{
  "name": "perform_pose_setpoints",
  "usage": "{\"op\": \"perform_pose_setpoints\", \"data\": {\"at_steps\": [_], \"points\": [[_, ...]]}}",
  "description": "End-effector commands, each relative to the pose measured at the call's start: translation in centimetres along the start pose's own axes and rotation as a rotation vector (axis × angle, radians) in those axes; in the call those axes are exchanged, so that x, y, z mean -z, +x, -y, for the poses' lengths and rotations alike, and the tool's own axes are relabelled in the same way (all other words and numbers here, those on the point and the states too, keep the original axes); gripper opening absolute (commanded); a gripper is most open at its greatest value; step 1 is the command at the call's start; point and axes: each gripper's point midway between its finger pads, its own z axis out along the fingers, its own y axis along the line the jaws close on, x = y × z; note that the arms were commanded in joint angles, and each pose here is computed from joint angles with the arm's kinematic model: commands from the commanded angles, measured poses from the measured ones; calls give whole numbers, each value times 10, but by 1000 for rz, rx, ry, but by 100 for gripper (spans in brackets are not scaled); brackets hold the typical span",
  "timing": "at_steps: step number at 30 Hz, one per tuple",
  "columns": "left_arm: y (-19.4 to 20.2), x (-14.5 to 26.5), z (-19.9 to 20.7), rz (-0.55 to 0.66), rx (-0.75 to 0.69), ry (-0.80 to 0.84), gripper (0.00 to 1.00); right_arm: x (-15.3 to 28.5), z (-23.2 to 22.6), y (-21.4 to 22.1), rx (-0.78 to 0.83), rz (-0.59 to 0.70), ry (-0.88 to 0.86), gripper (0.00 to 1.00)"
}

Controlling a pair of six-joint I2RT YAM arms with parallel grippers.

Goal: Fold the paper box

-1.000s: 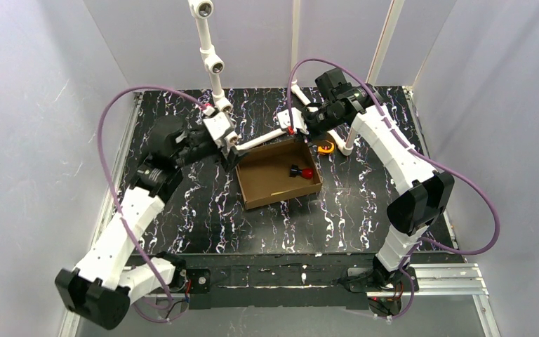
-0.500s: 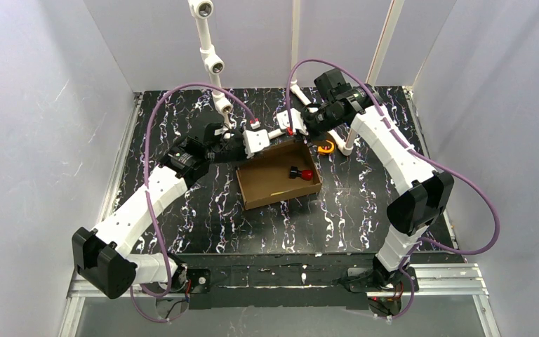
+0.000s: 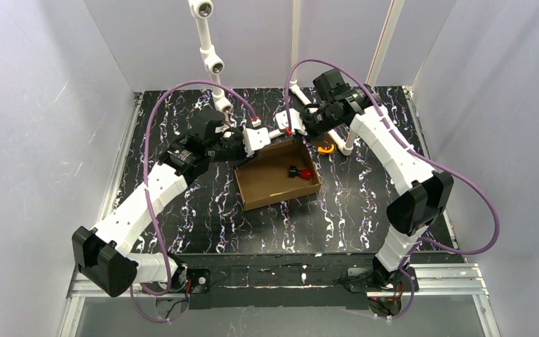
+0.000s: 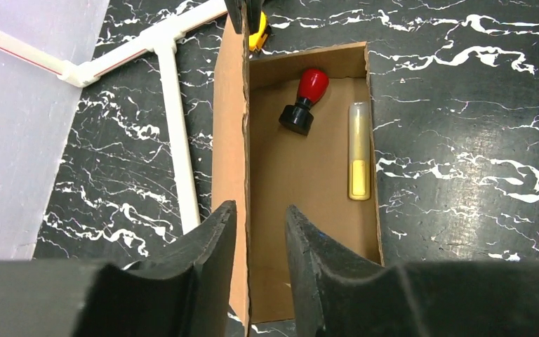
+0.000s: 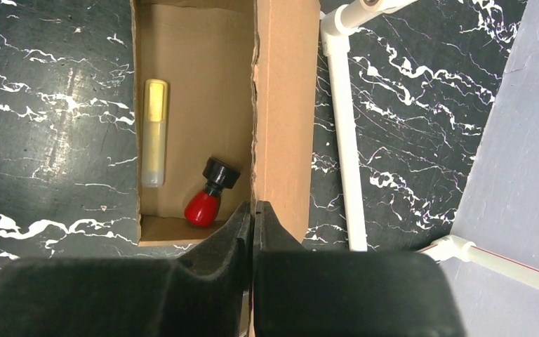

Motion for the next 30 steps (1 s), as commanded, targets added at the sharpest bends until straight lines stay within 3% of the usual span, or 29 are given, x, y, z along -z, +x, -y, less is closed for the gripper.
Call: {"op": "perform_pose_setpoints", "data": {"at_steps": [1,2,6,9,10,13,15,18,23,30], "points": [[-9,5,-2,9,8,-7,31,12,12,-17,36,28,49,10],[-8,5,-2,6,8,-7,28,11,11,-16,35,29,47,10],[-7,5,-2,-5,7,-3,1,10,10,-16,33,32,44,10],[-6,5,-2,-8,6,-3,0,10,10,-16,31,33,42,12],[-5,5,-2,-11,7,-5,0,10,10,-16,25,34,44,20],[-4,7,-3,-19,21,-21,0,13,15,-21,-44,48,81,62],[-3,8,-3,-20,27,-28,0,24,24,-27,-133,69,150,75],[-3,10,-1,-14,34,-33,0,62,26,-44,-227,191,262,85],[-1,13,-1,-16,75,-50,0,118,3,-27,-369,332,468,90],[-10,24,-9,36,146,-58,0,98,-42,24,-489,240,499,84]]}}
